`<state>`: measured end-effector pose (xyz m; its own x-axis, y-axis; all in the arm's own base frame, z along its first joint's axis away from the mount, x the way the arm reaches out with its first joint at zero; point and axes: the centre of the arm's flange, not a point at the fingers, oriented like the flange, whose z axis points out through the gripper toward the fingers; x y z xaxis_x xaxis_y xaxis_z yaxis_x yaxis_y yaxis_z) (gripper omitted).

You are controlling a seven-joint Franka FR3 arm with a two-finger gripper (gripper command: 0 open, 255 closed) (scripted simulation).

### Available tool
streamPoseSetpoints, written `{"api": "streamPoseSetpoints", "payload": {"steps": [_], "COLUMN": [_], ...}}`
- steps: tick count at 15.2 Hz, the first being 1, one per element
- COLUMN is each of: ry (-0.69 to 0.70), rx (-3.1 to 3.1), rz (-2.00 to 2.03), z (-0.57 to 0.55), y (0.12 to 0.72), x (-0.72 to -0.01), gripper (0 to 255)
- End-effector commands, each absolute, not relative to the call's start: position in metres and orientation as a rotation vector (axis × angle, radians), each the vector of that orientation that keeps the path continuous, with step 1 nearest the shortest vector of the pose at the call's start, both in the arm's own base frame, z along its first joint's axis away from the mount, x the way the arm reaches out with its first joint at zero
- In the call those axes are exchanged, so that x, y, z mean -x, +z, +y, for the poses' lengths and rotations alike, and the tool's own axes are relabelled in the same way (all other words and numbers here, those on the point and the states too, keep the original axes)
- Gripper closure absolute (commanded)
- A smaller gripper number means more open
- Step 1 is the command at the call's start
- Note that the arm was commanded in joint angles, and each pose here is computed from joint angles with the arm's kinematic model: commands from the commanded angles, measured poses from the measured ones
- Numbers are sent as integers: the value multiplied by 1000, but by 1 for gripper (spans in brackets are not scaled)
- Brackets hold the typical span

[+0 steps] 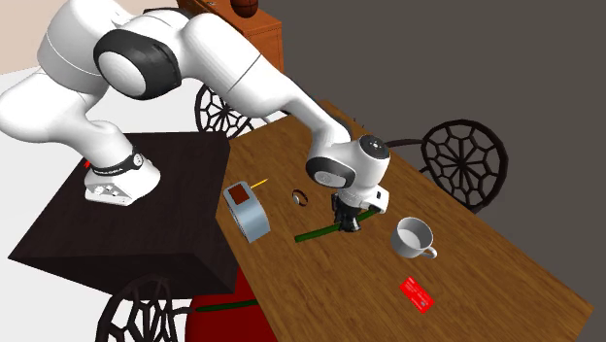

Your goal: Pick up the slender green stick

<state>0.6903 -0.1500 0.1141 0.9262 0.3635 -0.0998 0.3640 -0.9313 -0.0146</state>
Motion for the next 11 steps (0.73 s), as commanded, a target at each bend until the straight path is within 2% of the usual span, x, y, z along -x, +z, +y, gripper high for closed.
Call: {"api": "streamPoseSetpoints", "payload": {"steps": [1,11], "ry": [-159,-159], "rx": [-3079,-3079], "rz": [581,581], "z": [-150,-150], "y": [125,168], "x": [-691,-691], "gripper": [255,255]}}
